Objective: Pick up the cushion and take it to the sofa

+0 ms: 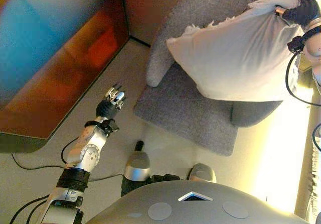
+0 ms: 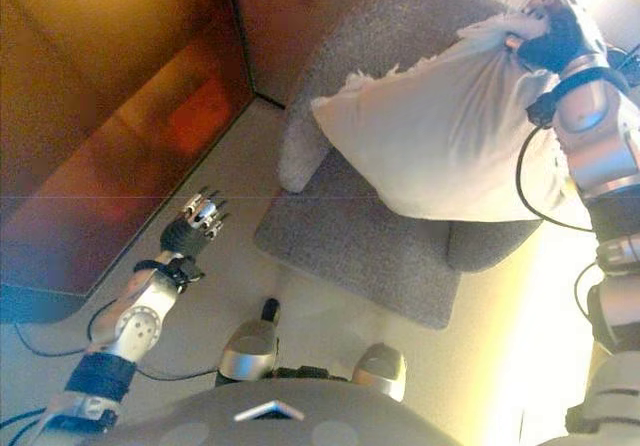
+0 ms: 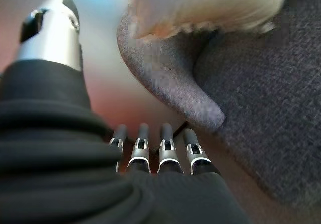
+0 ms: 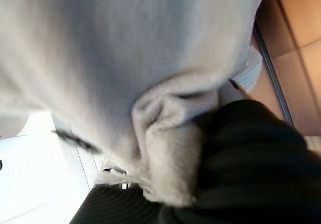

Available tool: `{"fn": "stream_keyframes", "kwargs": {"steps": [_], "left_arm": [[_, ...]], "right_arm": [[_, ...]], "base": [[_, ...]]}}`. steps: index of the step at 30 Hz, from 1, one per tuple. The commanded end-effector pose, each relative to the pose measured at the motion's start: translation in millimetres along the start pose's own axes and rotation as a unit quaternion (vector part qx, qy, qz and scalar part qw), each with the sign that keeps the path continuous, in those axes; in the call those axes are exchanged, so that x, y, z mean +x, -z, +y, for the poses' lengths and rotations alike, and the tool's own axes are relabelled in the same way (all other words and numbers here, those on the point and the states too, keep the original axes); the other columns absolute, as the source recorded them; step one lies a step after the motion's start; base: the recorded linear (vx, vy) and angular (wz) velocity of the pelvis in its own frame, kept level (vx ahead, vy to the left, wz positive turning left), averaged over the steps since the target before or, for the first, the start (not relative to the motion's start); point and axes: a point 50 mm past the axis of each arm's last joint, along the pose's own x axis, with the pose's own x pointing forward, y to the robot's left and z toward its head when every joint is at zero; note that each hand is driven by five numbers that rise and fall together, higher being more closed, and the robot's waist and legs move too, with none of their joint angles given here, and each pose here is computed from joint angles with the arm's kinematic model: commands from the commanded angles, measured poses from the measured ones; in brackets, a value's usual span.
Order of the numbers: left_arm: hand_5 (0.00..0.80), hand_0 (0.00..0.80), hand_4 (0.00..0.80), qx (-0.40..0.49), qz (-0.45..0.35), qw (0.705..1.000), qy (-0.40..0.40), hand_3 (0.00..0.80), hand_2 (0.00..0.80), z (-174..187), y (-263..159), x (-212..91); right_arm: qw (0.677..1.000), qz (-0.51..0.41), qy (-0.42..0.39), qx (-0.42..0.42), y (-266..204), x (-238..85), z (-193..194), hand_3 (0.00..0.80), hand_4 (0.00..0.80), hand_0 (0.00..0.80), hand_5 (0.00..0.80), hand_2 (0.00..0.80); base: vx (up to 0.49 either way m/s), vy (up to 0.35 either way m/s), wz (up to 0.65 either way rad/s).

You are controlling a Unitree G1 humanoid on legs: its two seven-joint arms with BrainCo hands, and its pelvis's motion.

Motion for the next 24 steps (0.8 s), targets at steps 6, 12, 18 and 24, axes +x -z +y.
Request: {"fn": "stream_keyframes", "kwargs": {"steps": [6, 12, 18, 24], "left_arm": [[0.000, 0.000, 0.000, 0.032, -0.005, 0.999, 0.040, 0.000, 0.000, -12.0, 3.4, -0.5], [0.000, 0.000, 0.000, -0.003, -0.032, 0.999, 0.014, 0.000, 0.000, -13.5, 0.5, -1.6], [0.000, 0.000, 0.000, -0.016, -0.036, 0.999, 0.012, 0.000, 0.000, -19.8, 1.2, 2.3], [0.000, 0.000, 0.000, -0.010, -0.025, 0.999, 0.031, 0.000, 0.000, -28.5, -6.5, 9.4]], "right_arm": [[0.991, -0.038, 0.130, 0.014, -42.4, 21.6, -78.8, 0.800, 0.800, 0.800, 0.800, 0.800], [0.993, -0.068, 0.100, 0.011, -63.2, 24.9, -66.4, 0.800, 0.800, 0.800, 0.800, 0.800], [0.994, -0.072, 0.083, 0.004, -61.5, 21.6, -52.4, 0.800, 0.800, 0.800, 0.800, 0.800], [0.995, -0.044, 0.088, -0.016, -51.8, 22.9, -52.8, 0.800, 0.800, 0.800, 0.800, 0.800]], "base": [[0.258, -0.109, 0.50], [0.189, -0.121, -0.03], [0.169, -0.123, 0.05], [0.219, 0.088, 0.12]]}}
